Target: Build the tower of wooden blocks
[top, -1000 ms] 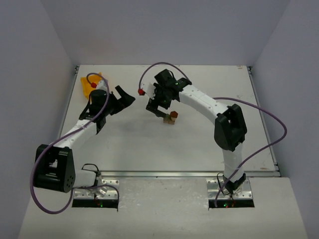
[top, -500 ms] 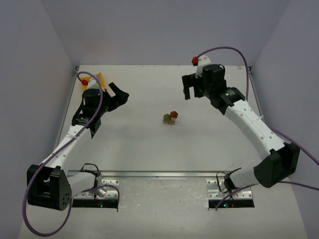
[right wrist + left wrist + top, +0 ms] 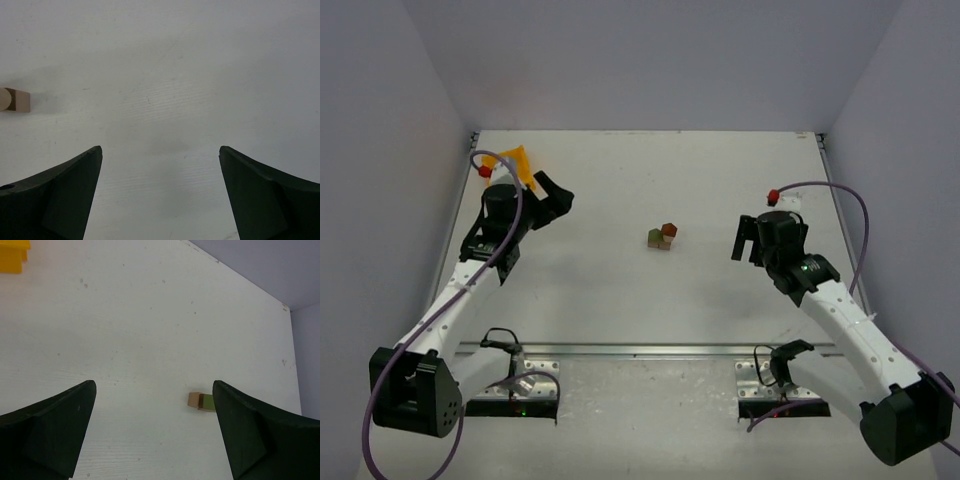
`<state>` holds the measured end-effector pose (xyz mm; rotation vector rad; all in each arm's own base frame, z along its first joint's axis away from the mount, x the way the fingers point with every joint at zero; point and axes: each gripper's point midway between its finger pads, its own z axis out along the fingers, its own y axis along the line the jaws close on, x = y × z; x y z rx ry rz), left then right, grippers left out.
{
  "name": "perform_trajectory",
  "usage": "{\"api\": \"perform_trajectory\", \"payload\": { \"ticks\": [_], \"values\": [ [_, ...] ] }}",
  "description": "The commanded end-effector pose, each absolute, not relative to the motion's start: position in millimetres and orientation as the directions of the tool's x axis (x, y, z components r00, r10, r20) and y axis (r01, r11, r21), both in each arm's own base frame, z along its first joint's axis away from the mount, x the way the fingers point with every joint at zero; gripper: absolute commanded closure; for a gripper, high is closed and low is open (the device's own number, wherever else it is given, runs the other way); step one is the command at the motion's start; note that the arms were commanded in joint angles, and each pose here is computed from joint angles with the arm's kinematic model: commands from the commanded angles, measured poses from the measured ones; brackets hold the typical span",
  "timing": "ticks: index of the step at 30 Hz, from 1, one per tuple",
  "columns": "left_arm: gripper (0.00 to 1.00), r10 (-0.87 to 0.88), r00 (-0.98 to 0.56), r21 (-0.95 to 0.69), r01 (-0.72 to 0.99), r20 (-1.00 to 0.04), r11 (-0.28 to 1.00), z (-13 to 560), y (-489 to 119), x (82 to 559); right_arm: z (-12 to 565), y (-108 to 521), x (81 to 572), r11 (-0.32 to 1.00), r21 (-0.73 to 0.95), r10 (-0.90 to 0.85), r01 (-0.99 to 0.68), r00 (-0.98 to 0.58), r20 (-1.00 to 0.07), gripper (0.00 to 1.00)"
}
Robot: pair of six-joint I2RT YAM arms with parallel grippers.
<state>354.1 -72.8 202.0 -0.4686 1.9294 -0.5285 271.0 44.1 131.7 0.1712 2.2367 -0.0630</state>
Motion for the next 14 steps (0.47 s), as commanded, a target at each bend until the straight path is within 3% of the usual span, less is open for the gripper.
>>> {"api": "perform_trajectory", "payload": {
  "ticks": [1,14],
  "values": [
    [0.0,-0.537,-0.329,-0.54,-0.09,-0.777,0.837,216,-63,350,164,31,278,0.95,0.097,0.239,0.296,-0.494,-0.836,0.01],
    [0.0,-0.555,-0.218,-0.535,-0.145,-0.803,0.832,232,-42,337,185,28,276,0.947,0.157,0.262,0.281,-0.388,-0.884,0.01]
  ]
}}
